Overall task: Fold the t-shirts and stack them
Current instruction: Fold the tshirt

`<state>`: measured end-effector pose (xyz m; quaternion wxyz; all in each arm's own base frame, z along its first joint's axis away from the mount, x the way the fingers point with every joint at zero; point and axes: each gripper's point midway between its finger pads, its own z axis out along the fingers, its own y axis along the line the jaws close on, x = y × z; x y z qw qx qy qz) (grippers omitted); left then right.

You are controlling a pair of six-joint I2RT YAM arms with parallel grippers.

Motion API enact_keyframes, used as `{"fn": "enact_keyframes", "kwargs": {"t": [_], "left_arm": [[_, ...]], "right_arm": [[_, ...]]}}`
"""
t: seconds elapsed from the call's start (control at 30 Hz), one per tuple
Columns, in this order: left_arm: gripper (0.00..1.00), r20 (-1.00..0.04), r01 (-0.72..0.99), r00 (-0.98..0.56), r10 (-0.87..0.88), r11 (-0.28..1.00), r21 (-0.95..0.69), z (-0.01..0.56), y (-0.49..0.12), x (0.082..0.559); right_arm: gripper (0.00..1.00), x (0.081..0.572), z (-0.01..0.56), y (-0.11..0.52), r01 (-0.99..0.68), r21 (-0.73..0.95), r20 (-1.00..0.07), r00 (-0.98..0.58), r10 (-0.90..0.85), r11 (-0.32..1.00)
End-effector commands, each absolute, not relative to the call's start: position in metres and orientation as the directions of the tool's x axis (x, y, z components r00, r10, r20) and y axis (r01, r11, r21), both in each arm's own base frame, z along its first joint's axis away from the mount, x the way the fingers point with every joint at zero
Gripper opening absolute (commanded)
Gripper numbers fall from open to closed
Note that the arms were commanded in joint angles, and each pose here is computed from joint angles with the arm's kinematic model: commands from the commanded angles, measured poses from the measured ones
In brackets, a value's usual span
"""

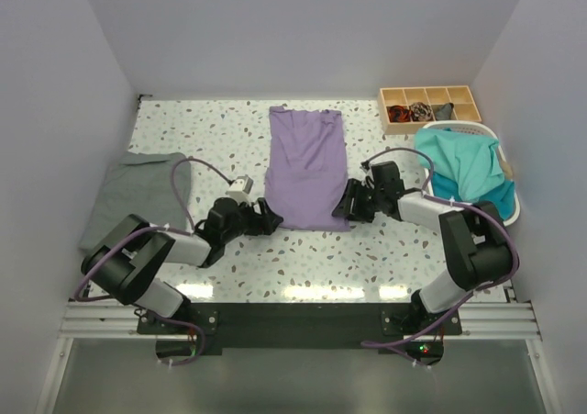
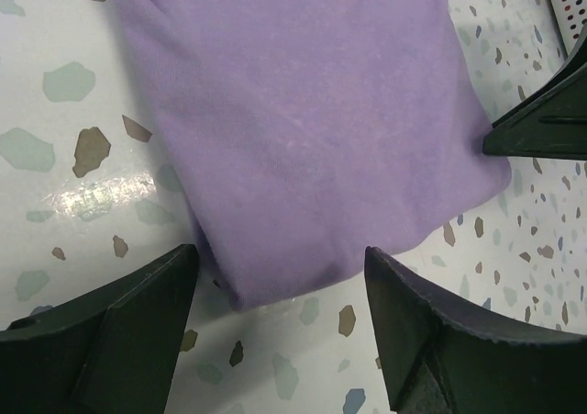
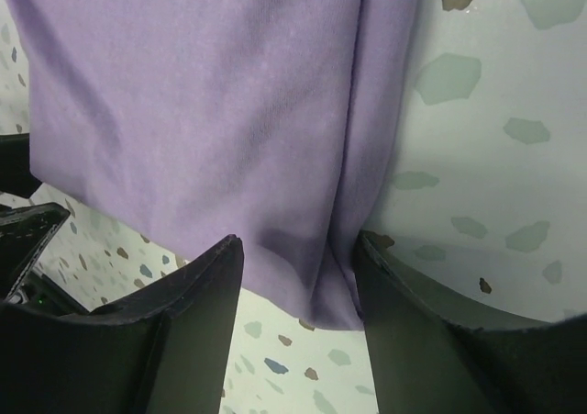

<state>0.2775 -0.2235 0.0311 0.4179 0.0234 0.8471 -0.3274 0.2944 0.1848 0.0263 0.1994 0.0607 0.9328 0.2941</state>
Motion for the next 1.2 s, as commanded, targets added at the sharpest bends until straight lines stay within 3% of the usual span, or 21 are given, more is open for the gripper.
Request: {"fn": "enact_keyframes", "kwargs": {"t": [0.0, 0.23, 0.33, 0.37, 0.6, 1.0, 1.03, 1.13, 1.17], "left_arm": [[0.77, -0.606, 0.235, -0.780, -0.156, 0.824, -0.516, -0.018, -0.214, 0.244], [0.61, -0.594, 0.243, -0.792, -0.139, 0.821, -0.517, -0.027, -0.220, 0.243], [0.48, -0.590, 0.246, -0.797, -0.129, 0.823, -0.512, -0.029, -0.220, 0.241], [0.39, -0.588, 0.249, -0.800, -0.122, 0.824, -0.509, -0.030, -0.220, 0.240], [0.00, -0.556, 0.254, -0.828, -0.073, 0.836, -0.487, -0.031, -0.219, 0.224], [0.00, -0.481, 0.245, -0.877, -0.010, 0.851, -0.465, -0.022, -0.220, 0.165], [0.07, -0.462, 0.243, -0.887, 0.002, 0.852, -0.464, -0.025, -0.220, 0.154], [0.52, -0.463, 0.242, -0.886, -0.003, 0.850, -0.468, -0.024, -0.221, 0.142], [0.56, -0.474, 0.239, -0.881, -0.012, 0.853, -0.465, -0.022, -0.219, 0.143]], "right_arm": [[0.51, 0.249, -0.011, 0.165, 0.105, 0.476, -0.190, -0.957, 0.218, 0.873], [0.19, 0.249, -0.016, 0.169, 0.098, 0.499, -0.178, -0.961, 0.213, 0.861], [0.07, 0.251, -0.013, 0.177, 0.077, 0.535, -0.186, -0.961, 0.206, 0.841], [0.02, 0.252, -0.012, 0.177, 0.075, 0.538, -0.188, -0.960, 0.206, 0.840], [0.00, 0.248, -0.001, 0.172, 0.050, 0.521, -0.216, -0.958, 0.188, 0.852], [0.00, 0.190, 0.018, 0.143, 0.052, 0.464, -0.224, -0.959, 0.174, 0.885], [0.10, 0.185, 0.018, 0.140, 0.058, 0.462, -0.223, -0.958, 0.179, 0.885], [0.48, 0.172, 0.017, 0.131, 0.068, 0.445, -0.246, -0.950, 0.195, 0.893], [0.52, 0.169, 0.017, 0.132, 0.079, 0.456, -0.244, -0.947, 0.210, 0.886]]}}
